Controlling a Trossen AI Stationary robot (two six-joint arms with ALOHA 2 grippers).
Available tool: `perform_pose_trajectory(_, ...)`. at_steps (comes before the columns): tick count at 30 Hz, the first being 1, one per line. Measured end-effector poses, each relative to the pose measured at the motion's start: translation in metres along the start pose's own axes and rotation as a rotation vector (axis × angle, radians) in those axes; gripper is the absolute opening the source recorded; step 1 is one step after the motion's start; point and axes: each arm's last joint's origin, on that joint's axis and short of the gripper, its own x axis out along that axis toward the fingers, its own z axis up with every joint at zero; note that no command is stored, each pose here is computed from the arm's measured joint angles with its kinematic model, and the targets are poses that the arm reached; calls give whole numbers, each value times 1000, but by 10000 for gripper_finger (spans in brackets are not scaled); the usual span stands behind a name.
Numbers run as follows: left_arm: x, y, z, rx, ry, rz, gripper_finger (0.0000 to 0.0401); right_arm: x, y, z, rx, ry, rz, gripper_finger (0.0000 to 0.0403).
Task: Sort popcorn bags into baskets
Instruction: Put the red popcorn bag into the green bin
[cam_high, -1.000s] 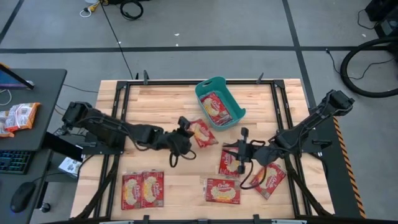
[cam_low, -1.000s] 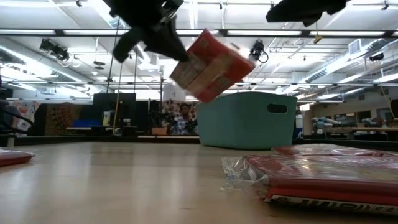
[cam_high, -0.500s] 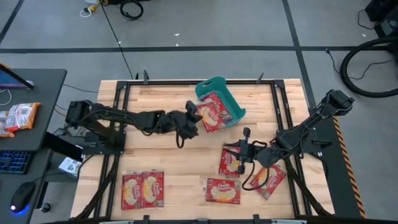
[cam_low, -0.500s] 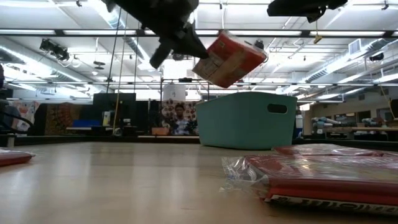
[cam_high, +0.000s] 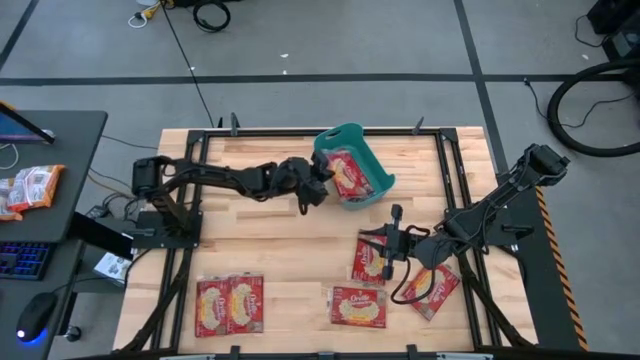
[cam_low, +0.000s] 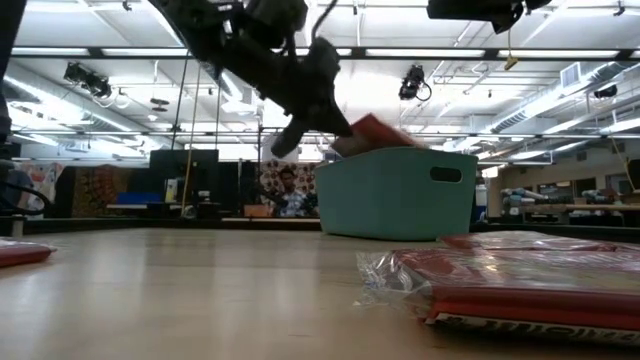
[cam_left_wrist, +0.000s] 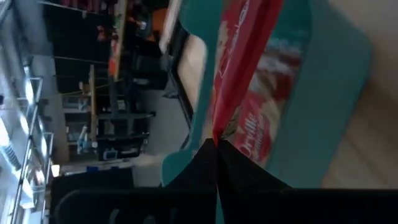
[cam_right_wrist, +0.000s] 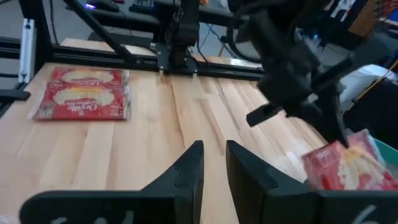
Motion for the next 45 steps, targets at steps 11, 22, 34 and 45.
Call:
perform_pose_trajectory(11,11,-3,-13,-39,-40,-31,59,0,0,2,18,-15,-7,73)
perform_pose_trajectory(22,-14,14,2,-162,-145,-19,108,0,0,1,14,-11,-7,73)
perform_pose_trajectory(34,-78,0,36,-595,-133,-389,109,3,-2,-1,-12,13,14,73)
perform_pose_trajectory(45,-133,-52,84,-1005,122,-767,109,19,-14,-5,-102,82,170,73)
